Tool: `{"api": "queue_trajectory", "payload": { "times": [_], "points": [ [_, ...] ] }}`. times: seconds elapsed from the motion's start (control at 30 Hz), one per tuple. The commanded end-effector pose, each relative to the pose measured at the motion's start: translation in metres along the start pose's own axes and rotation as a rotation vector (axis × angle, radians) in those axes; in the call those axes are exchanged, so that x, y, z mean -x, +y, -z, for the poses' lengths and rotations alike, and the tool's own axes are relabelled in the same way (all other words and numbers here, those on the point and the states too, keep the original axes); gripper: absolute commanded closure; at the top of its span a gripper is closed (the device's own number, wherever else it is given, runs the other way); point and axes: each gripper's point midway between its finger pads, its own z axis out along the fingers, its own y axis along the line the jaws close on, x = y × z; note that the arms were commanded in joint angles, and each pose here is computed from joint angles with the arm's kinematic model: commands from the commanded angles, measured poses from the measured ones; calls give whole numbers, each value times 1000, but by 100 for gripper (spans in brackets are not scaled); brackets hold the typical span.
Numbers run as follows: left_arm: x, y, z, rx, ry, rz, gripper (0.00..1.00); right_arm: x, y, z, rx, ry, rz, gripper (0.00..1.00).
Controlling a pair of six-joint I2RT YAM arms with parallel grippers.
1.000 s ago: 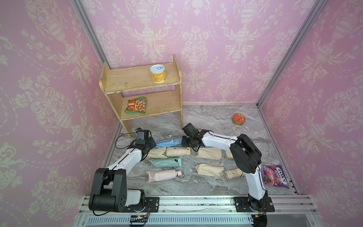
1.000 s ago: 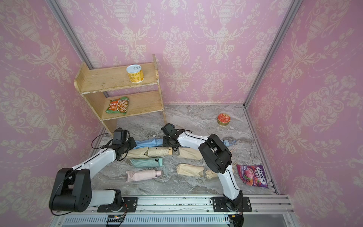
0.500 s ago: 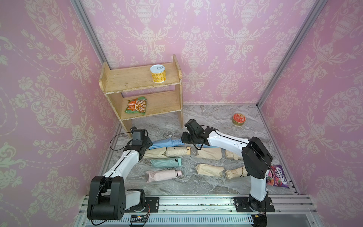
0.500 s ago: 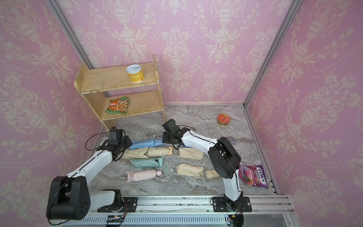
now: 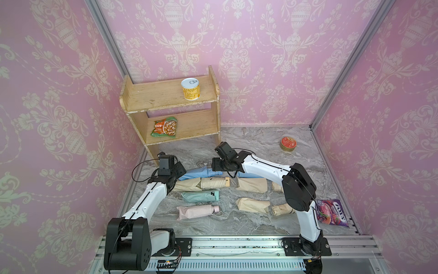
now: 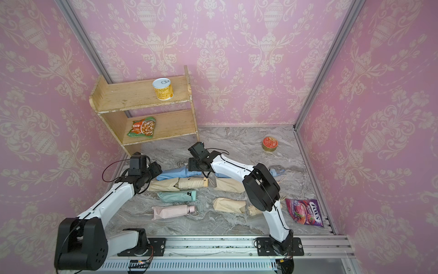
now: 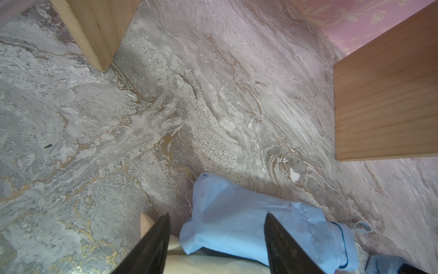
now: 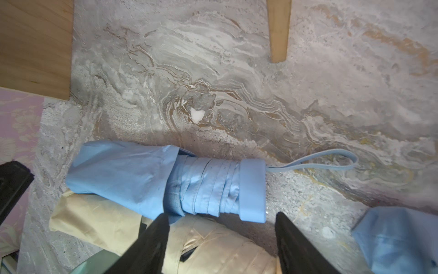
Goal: Take umbrellas out of sleeves
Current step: Take out the umbrella from the umbrella sleeve.
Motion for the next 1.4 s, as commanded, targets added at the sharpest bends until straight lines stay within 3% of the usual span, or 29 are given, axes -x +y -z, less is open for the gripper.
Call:
{"api": "queue_trajectory", "payload": {
  "times": [0.0, 0.3, 0.9, 1.1, 1.37],
  "points": [
    [-13, 6, -12, 8, 52, 8, 33, -7, -9, -11, -46, 45, 19, 28],
    [-25, 5, -31, -2, 101, 13, 39, -15, -16, -33, -41, 103, -24, 32],
    [-31, 11, -41, 17, 110, 14, 87, -27, -49, -44, -83, 110, -91, 39],
    [-23, 16, -36, 49, 75, -11, 91, -27, -60, -43, -98, 98, -126, 42],
    [-11, 24, -27, 102, 37, -23, 91, -28, -68, -40, -117, 82, -155, 44]
  ]
}}
